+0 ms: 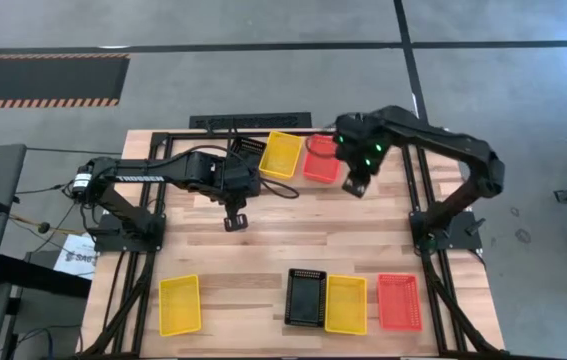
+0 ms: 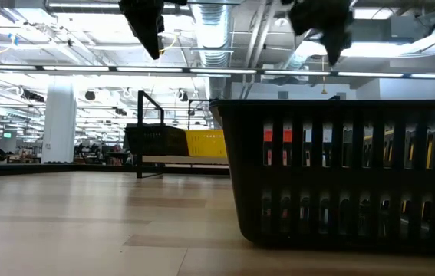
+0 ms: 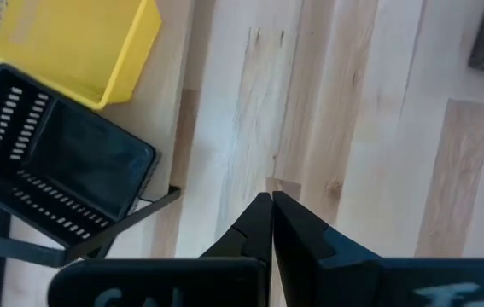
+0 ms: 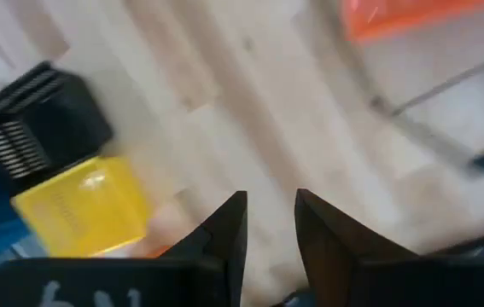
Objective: Stack baskets on shelf by color
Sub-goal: Stack the orange bin on top of the other orange bin on the shelf
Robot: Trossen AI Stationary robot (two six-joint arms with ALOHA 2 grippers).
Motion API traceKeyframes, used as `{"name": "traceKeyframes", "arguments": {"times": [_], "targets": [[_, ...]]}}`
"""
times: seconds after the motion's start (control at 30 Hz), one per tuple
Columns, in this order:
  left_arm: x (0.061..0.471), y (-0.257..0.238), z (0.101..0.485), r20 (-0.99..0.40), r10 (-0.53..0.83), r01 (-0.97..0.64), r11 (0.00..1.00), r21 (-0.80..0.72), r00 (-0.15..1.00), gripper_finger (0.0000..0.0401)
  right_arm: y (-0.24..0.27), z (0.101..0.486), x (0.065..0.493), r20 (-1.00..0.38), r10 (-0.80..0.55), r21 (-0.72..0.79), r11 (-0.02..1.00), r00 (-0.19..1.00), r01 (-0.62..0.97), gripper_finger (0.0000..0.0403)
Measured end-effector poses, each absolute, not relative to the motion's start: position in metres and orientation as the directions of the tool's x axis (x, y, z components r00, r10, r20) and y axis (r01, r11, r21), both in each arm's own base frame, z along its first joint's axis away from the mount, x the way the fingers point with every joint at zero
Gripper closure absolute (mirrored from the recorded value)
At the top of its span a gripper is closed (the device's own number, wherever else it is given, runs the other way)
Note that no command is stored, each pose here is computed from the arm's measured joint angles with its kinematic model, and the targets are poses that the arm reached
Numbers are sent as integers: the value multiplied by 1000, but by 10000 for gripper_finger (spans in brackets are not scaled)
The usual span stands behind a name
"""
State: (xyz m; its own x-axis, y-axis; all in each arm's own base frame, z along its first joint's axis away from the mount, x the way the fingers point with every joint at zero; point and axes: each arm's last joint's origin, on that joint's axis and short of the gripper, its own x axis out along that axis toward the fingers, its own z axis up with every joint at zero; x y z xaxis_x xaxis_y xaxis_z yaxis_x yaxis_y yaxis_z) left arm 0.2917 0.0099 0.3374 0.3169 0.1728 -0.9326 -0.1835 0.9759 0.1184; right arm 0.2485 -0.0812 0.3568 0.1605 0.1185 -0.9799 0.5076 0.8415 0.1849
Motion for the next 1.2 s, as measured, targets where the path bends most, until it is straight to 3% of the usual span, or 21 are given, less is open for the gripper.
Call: {"name": "traceKeyframes", "arguments": {"times": [0.2, 0.47, 0.67, 0.97, 1.07, 1.2], "targets": [[293, 18, 338, -926, 182, -124, 981, 149, 332, 401, -26, 370, 245, -975, 134, 215, 747, 175, 629, 286], [294, 24, 338, -931, 133, -5, 990, 140, 341, 401, 37, 368, 245, -988, 45, 145, 596, 147, 790, 286], [294, 23, 338, -931, 131, 63, 985, 162, 341, 401, 76, 353, 223, -994, -9, 94, 389, 106, 916, 286], [294, 22, 338, -934, 81, 122, 984, 131, 349, 401, 135, 320, 163, -998, 48, -45, 121, -51, 992, 286], [296, 23, 339, -926, 83, 113, 985, 134, 368, 401, 152, 315, 150, -998, 44, -41, 69, -44, 997, 286], [299, 29, 340, -911, 94, 43, 992, 121, 401, 401, 168, 302, 142, -998, 59, -32, 104, -39, 994, 286]]}}
